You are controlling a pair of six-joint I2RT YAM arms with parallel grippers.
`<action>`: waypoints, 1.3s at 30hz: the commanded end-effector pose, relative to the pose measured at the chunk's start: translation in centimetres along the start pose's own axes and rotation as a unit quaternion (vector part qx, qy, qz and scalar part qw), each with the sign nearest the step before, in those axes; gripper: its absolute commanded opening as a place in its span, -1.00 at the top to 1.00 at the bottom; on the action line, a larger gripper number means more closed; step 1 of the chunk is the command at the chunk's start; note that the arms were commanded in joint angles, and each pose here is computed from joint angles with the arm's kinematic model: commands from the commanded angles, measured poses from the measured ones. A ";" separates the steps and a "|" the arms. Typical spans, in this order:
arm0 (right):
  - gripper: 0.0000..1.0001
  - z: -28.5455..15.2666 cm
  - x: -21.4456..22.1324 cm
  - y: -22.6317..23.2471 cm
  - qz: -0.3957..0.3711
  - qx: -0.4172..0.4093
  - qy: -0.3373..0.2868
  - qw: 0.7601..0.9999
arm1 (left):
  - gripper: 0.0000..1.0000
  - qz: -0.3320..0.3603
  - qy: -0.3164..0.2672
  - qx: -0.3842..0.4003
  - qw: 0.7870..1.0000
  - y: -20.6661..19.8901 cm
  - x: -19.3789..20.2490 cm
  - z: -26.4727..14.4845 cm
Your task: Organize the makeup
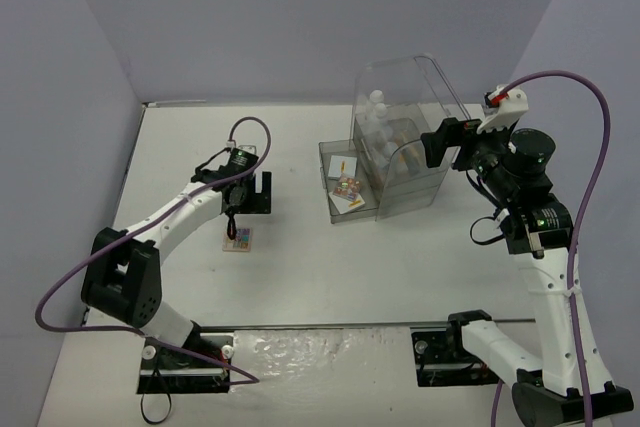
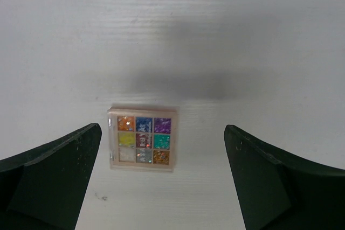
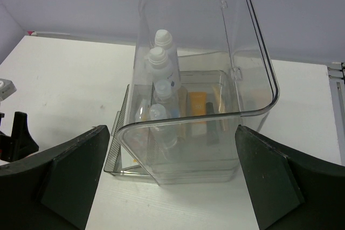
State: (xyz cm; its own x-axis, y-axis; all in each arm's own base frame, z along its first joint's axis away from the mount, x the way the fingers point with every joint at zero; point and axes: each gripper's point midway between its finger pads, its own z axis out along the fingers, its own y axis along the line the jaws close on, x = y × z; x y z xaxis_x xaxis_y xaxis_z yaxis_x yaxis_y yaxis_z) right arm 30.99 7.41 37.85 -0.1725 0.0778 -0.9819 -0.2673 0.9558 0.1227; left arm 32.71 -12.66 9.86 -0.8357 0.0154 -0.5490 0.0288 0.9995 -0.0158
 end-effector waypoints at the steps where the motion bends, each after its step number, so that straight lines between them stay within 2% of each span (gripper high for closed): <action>1: -1.00 0.0 -1.9 0.8 -0.005 -0.018 -0.035 0.999 | -0.94 -0.030 0.013 -0.027 0.999 2.1 0.8 -0.9; 6: -1.00 0.0 -1.7 0.9 -0.004 -0.020 -0.033 0.999 | -0.94 -0.040 0.064 -0.028 0.997 3.1 3.7 0.6; 22: -1.00 0.0 -1.3 0.9 -0.004 -0.021 -0.029 0.999 | -0.93 -0.024 0.131 -0.018 0.991 2.9 7.0 3.6; 30: -1.00 0.0 -1.3 0.9 -0.004 -0.020 -0.029 0.999 | -0.55 -0.033 0.148 -0.025 0.988 2.9 8.0 4.3; 35: -1.00 0.0 -1.3 0.8 -0.004 -0.018 -0.029 0.999 | -0.05 -0.036 0.135 -0.009 0.990 2.1 7.0 4.0; 39: -1.00 0.0 -1.3 0.8 -0.005 -0.017 -0.029 0.999 | 0.00 -0.029 0.104 0.034 0.994 0.0 3.9 3.2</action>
State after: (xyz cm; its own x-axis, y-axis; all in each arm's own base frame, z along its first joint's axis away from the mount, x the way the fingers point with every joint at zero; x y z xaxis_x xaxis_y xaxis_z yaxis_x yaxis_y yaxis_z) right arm 30.98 7.67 37.16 -0.1893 0.0751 -0.9790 -0.2791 0.9518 0.1270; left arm 28.24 -10.36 2.17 -0.9600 -0.0324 -0.2780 -0.0279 0.9994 -0.0199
